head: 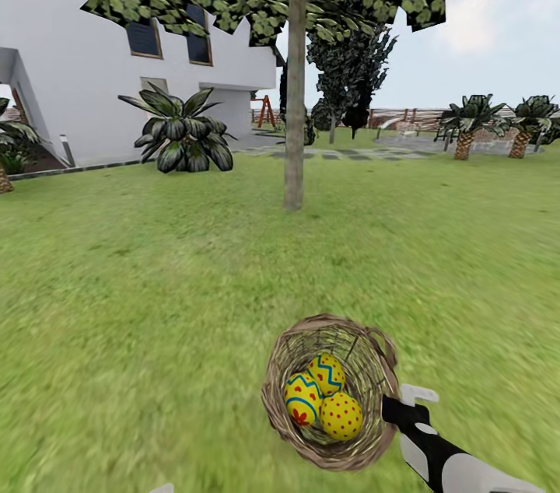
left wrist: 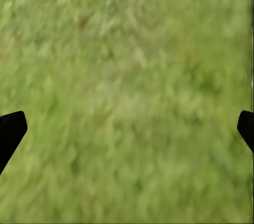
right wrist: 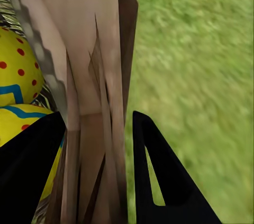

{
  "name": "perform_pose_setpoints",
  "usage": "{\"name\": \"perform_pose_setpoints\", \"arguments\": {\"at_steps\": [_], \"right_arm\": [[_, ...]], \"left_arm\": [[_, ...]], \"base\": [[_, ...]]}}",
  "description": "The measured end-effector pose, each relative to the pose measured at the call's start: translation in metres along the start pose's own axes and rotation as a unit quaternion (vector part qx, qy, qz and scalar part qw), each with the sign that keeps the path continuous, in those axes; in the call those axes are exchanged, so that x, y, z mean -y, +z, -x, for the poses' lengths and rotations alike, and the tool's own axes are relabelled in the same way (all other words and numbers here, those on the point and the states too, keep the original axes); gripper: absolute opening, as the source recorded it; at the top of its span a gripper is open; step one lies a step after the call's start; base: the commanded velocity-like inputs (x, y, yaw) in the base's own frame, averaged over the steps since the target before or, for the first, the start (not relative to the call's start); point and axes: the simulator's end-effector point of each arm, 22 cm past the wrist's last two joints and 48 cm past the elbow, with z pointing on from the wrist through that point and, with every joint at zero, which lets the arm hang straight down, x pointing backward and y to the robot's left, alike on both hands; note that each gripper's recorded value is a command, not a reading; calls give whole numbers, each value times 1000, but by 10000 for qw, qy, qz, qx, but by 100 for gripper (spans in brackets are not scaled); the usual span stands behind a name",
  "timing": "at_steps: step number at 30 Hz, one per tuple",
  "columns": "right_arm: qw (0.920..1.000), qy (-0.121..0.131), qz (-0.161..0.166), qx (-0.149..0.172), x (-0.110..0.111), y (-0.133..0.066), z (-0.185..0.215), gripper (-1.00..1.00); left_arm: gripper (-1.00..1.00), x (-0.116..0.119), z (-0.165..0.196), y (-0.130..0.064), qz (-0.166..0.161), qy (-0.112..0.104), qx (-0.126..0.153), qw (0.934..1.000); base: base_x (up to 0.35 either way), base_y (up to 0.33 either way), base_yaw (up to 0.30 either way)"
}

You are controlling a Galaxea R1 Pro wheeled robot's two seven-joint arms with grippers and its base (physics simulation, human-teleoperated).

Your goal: Take the three Easter eggs out of the wicker basket on the lawn in the garden, then place them on the lawn next to a single tree (choose any tree) so that all three eggs are next to the same tree and none are left in the basket.

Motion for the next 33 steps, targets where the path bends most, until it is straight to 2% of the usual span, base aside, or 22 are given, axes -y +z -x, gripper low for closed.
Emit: {"name": "perform_pose_setpoints", "arguments": {"at_steps": [4,19,33], "right_arm": [[10000,0,0,-1,0,-4,6,-100],[10000,1,-2,0,0,-4,6,-100],[10000,4,-4,-21,0,-4,4,-100]], "left_arm": [[100,-1,5,-5,1,0,0,10000],[100,-1,5,-5,0,-1,-2,10000],[100,-1,5,-5,5,-4,-2,10000]], "base": [[332,-88,0],[332,-87,0],[333,-4,0]]}}
